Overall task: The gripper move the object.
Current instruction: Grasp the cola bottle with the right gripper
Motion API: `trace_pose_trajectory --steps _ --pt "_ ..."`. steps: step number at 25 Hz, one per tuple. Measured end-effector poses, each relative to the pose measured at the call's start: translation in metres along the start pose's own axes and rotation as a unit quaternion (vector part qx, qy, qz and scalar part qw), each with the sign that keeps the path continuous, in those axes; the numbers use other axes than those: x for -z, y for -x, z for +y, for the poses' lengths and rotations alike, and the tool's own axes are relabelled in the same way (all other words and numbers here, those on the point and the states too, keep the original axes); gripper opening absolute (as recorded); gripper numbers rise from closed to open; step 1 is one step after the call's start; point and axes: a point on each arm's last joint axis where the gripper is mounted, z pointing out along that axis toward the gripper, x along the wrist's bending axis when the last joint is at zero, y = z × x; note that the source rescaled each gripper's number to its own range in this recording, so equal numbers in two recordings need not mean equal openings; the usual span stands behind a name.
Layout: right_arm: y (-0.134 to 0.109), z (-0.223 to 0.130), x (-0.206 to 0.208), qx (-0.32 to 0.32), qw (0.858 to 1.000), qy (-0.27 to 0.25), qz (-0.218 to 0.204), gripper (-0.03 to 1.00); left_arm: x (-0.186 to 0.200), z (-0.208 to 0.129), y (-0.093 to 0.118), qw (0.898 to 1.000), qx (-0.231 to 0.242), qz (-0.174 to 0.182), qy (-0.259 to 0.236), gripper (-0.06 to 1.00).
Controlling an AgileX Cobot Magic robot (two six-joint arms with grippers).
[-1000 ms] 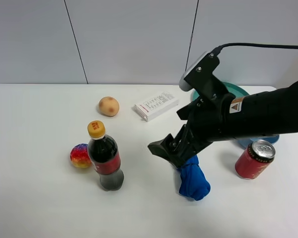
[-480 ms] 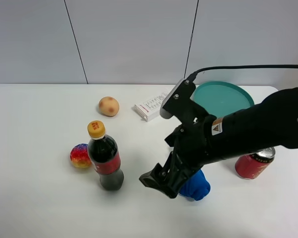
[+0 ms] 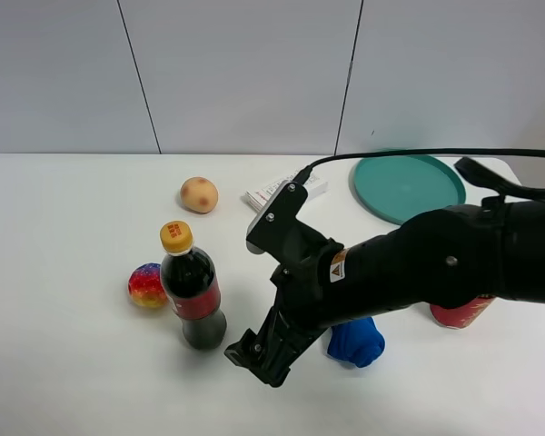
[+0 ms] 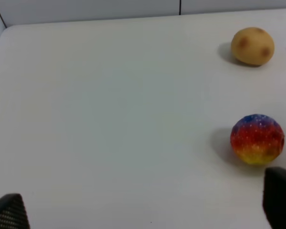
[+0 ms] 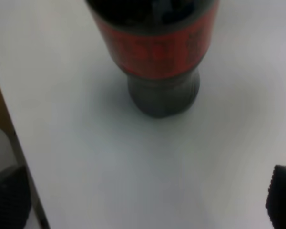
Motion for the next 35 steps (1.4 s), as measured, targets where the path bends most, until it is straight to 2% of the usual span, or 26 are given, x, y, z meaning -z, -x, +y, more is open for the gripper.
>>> trace_pose_trajectory --steps 9,16,22,31,35 --pt "-0.002 0.003 -0.019 0.012 0.999 0.029 -0.027 1.0 0.0 0.0 0.0 1.0 0.0 0.0 0.0 1.0" --pt "-0.012 0.012 -0.019 0.03 0.996 0.073 -0.04 1.0 0.0 0.0 0.0 1.0 0.0 0.0 0.0 1.0" --pt "-0.01 0.017 -0.018 0.031 0.993 0.1 -0.057 1.0 0.0 0.0 0.0 1.0 0.0 0.0 0.0 1.0" --pt "-0.011 0.011 -0.04 0.042 0.993 0.088 -0.067 1.0 0.0 0.0 0.0 1.0 0.0 0.0 0.0 1.0" --pt "-0.015 0.013 -0.044 0.046 0.991 0.106 -0.073 1.0 0.0 0.0 0.0 1.0 0.0 0.0 0.0 1.0"
